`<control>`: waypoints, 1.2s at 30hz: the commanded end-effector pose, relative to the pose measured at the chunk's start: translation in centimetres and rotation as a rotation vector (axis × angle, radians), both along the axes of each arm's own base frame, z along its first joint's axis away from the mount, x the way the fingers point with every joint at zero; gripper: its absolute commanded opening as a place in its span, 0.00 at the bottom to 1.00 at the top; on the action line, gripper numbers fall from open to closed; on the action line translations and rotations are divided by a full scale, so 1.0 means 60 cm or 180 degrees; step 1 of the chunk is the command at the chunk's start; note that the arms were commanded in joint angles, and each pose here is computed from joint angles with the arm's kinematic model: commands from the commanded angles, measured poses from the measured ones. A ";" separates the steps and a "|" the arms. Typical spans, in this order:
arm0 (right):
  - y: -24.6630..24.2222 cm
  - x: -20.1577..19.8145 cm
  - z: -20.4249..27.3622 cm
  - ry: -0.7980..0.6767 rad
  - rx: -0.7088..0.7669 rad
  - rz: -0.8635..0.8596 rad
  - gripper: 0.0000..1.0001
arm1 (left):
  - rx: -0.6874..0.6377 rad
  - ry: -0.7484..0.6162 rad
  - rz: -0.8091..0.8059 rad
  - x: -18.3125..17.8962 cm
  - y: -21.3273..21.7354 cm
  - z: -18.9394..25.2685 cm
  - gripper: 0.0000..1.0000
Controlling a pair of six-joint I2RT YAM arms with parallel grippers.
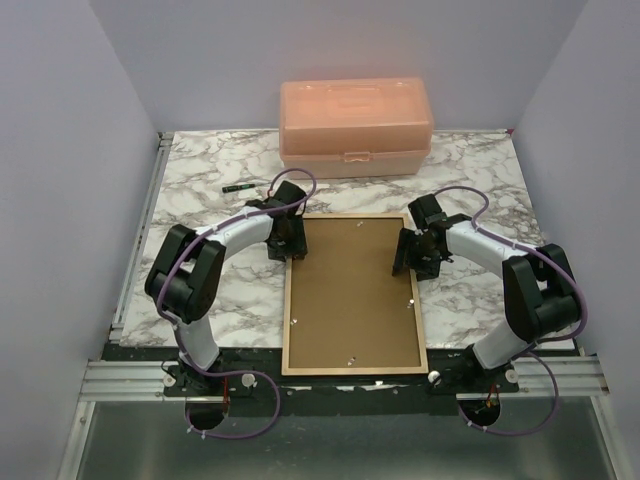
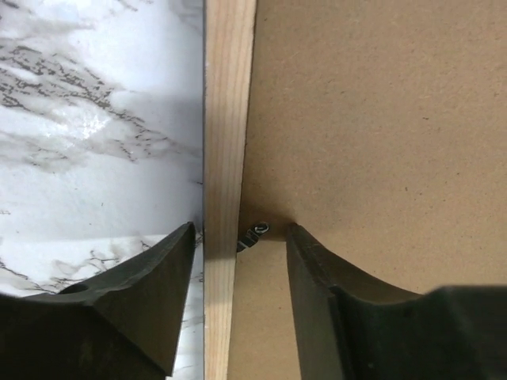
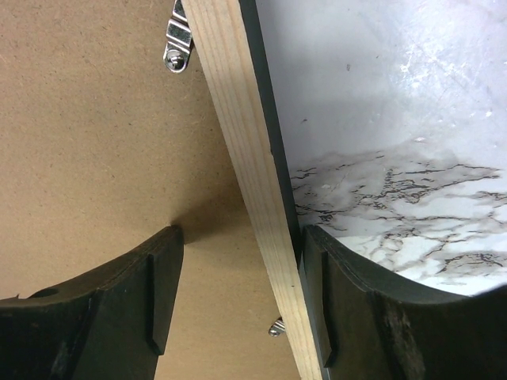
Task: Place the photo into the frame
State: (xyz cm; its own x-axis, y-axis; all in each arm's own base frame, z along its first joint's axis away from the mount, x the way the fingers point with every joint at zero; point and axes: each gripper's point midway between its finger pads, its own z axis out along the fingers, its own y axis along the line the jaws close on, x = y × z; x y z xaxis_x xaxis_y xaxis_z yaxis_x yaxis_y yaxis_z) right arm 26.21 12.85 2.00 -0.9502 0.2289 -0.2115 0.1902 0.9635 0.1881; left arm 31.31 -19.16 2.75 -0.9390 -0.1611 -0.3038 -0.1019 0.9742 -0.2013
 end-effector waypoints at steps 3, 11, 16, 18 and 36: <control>-0.006 -0.011 -0.026 0.0114 -0.0039 0.0054 0.67 | 0.0384 0.0049 -0.0018 0.009 0.031 -0.028 0.36; -0.005 -0.011 -0.026 0.0115 -0.0030 0.0061 0.67 | 0.0425 0.0095 -0.0087 0.000 0.037 -0.044 0.08; -0.005 -0.012 -0.026 0.0119 -0.0031 0.0058 0.67 | 0.0395 0.0084 -0.0148 0.000 0.033 -0.044 0.00; -0.006 -0.011 -0.024 0.0103 -0.0033 0.0056 0.67 | 0.0388 0.0064 -0.0170 0.000 0.032 -0.041 0.00; -0.023 0.072 0.011 -0.0166 -0.0303 -0.0036 0.86 | 0.0211 -0.0302 -0.0078 -0.029 0.049 0.073 0.51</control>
State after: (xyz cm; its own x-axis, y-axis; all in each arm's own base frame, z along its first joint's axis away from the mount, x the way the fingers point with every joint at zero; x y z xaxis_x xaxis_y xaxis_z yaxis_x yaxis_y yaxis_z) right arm 28.73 12.67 2.62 -0.9430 0.2133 -0.2554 0.1768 0.9714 0.1584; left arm 30.71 -16.97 5.46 -0.9210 -0.1034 -0.3755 -0.0551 0.9890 -0.1373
